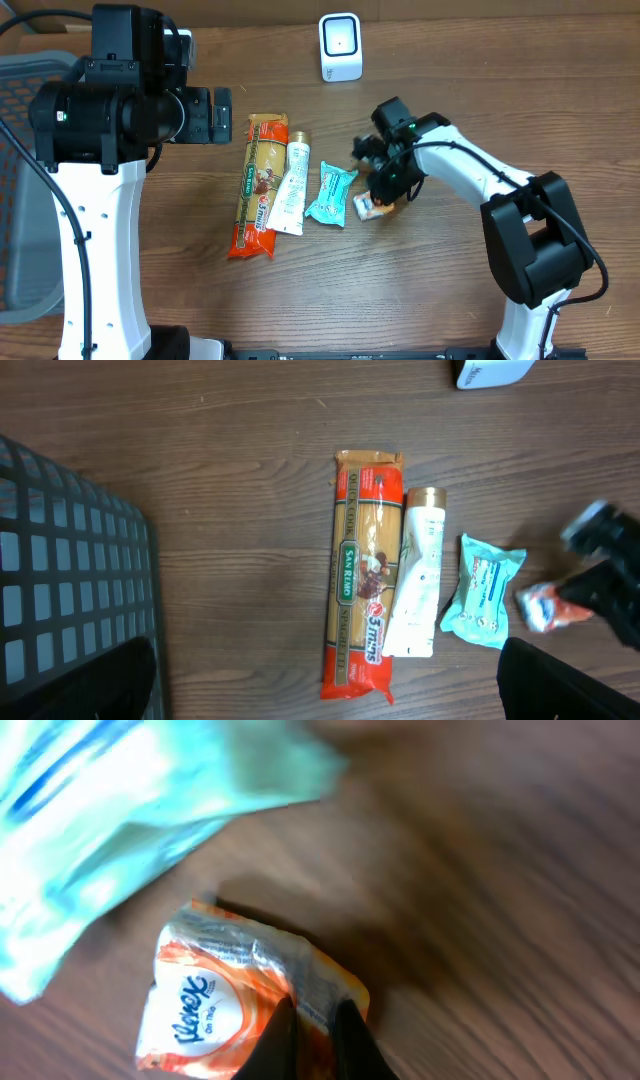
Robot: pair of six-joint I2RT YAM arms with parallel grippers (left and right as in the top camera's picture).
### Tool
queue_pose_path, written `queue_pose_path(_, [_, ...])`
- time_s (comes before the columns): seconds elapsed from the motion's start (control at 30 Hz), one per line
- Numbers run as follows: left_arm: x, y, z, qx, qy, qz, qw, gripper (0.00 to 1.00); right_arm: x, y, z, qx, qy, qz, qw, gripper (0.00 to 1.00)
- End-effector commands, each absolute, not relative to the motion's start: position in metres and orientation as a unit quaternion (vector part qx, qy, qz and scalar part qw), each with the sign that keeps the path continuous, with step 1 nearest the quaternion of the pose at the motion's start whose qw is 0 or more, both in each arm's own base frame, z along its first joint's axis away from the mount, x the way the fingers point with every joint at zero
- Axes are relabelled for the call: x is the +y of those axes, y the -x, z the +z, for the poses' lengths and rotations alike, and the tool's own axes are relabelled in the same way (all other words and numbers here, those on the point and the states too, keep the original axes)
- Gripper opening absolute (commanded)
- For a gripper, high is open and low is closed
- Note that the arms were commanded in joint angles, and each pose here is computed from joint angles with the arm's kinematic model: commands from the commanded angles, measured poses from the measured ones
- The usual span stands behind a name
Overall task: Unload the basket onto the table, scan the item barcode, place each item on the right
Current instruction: 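Reach the right gripper to the tissue pack and grasp it, then lift the tissue pack and turn it toward the scanner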
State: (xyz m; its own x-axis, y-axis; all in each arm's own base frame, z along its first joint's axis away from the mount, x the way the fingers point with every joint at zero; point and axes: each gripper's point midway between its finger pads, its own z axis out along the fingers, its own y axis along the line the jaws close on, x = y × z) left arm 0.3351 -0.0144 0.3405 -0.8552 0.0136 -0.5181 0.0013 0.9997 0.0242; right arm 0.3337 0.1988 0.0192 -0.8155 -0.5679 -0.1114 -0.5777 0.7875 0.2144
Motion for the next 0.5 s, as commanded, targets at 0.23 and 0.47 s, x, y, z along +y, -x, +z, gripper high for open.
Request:
queue_pose_path(0.23, [-0.016,-0.337,0.341,0.963,-0.016,0.014,0.27,1.0,0.161,-0.389,0.078,0.962,-0.134,0.237,-0.017,0.05])
queue_pose_path(0.47, [-0.016,-0.337,0.341,0.963,-0.016,0.014,0.27,1.0,0.157,-0.386,0.081,0.946,-0.167,0.276,-0.044,0.23])
